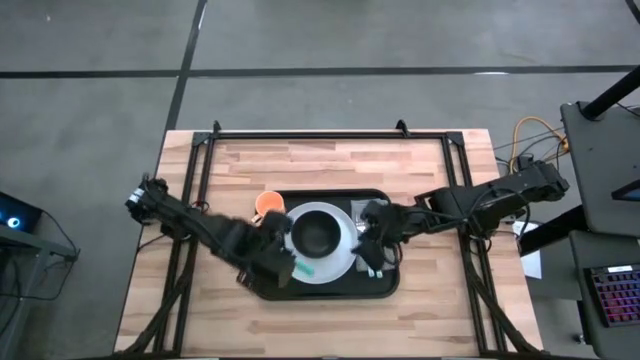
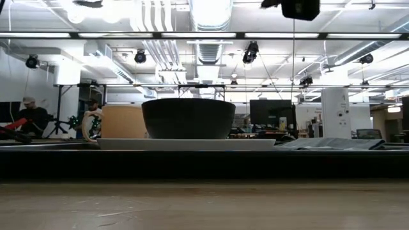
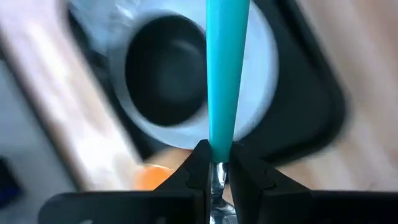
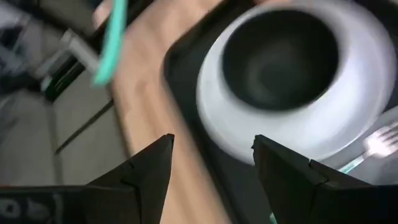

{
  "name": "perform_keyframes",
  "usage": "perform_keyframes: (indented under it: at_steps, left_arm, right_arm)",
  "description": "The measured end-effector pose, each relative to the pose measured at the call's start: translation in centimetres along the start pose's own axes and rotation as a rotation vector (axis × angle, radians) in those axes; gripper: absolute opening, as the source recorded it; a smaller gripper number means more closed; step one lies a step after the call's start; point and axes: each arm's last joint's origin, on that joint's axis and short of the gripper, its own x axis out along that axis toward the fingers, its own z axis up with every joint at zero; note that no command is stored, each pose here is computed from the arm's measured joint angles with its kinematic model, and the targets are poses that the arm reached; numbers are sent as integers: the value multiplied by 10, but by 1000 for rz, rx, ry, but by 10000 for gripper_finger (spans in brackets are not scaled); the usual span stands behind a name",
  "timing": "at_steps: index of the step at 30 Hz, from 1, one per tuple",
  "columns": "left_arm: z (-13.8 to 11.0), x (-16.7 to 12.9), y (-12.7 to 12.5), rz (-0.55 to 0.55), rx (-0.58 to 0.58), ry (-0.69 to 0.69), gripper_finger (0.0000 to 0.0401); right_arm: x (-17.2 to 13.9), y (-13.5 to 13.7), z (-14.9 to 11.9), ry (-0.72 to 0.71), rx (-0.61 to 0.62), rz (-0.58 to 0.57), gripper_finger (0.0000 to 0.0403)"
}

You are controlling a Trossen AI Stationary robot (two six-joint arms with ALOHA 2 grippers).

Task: Set up tray
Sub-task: Put the green spoon on the gray table napkin to the right of the white blue table knife

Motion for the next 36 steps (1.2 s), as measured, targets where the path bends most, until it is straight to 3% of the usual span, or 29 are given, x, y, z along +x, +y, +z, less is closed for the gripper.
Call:
perform_keyframes:
  at_steps: [3, 7, 12, 17, 26, 36]
  left_arm:
    - [2, -14, 22, 88, 60, -50, 17]
    - [0, -18, 39, 185, 146, -40, 17]
    - [-1, -13, 45, 229, 269, 10, 17]
    - [5, -6, 46, 341, 352, 23, 17]
    - [12, -7, 50, 390, 430, -17, 17]
    - [13, -6, 50, 390, 464, -23, 16]
  right_arm:
    - [0, 0, 5, -106, 20, -40, 211]
    - [1, 1, 19, -138, 82, 52, 211]
    - [2, -1, 33, -173, 110, 123, 211]
    - [6, -10, 43, -193, 134, 105, 211]
    - [40, -6, 56, -206, 150, 225, 211]
    - [77, -7, 55, -142, 170, 268, 211]
